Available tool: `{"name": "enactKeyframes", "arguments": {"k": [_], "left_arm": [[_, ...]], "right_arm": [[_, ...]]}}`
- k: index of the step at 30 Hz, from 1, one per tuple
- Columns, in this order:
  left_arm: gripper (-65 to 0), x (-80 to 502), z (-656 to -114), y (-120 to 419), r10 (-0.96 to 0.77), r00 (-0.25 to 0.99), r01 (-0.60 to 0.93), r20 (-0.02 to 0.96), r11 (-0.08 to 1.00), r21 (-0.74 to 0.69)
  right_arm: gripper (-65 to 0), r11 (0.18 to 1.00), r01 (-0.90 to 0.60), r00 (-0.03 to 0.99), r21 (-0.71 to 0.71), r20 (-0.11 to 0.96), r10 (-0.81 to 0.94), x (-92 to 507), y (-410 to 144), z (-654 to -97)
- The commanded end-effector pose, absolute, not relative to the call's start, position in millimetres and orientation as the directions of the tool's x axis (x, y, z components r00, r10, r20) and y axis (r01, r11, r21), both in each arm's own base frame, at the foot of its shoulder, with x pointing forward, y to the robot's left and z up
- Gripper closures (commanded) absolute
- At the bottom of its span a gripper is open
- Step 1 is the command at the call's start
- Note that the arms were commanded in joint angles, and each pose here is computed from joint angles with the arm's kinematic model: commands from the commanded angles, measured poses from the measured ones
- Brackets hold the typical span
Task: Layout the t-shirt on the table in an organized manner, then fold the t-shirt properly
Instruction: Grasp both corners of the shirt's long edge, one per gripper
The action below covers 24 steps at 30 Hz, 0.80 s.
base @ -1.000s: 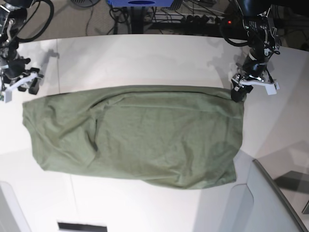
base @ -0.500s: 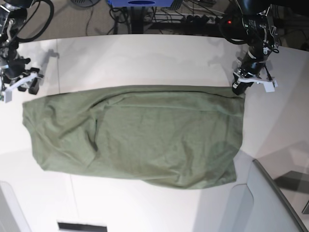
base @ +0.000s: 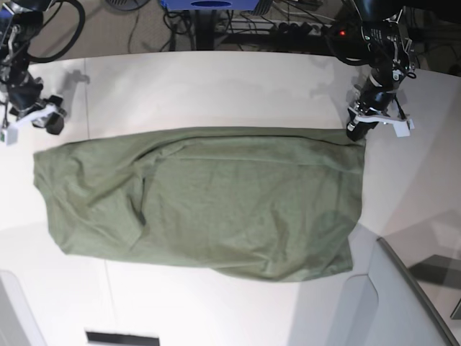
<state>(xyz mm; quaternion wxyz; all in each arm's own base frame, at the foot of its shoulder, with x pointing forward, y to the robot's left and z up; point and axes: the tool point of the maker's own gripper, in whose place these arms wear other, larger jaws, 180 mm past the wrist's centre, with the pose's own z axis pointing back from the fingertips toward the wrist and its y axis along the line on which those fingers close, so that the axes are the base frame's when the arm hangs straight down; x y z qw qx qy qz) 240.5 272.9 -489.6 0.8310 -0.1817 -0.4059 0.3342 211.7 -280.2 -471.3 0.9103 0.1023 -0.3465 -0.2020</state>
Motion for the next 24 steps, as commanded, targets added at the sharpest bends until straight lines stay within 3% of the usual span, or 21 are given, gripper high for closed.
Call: {"name": "enactKeyframes", "arguments": {"k": [1,4,9,10,20,24], "left_arm": [[0.0,239.9,-487.3,277.5,0.691,0.455,-0.406,0.562,0.723,-0.559],[0.0,240.2,-486.9,277.6,0.690,0.454,-0.405,0.563,0.723,-0.559],[0.0,240.1,-486.8,278.1,0.689,0.456,-0.405,0.564,0.724,-0.558],[0.0,240.1,-486.5,278.8,0.688,0.456,-0.405,0.565,0.725,-0.557],[0.0,234.1,-488.7,279.6,0.686,0.463,-0.411,0.562,0.727,-0.550],[0.0,233.3,-489.0,279.6,0.686,0.464,-0.412,0.561,0.727,-0.549]], "right_arm": [[-26.6,0.891,0.321,0.661,0.322,0.597,-0.454,211.4,-294.9,-467.1],[-29.9,0.872,0.351,0.660,0.343,0.569,-0.490,207.1,-298.3,-477.3],[-51.3,0.856,0.303,0.630,0.419,0.585,-0.510,238.0,-304.9,-474.1],[-52.7,0.848,0.302,0.623,0.435,0.583,-0.521,243.3,-307.0,-474.6],[-52.4,0.782,0.316,0.597,0.537,0.528,-0.604,279.9,-295.3,-484.2],[-40.5,0.786,0.304,0.596,0.539,0.536,-0.598,286.9,-293.5,-480.8]]}}
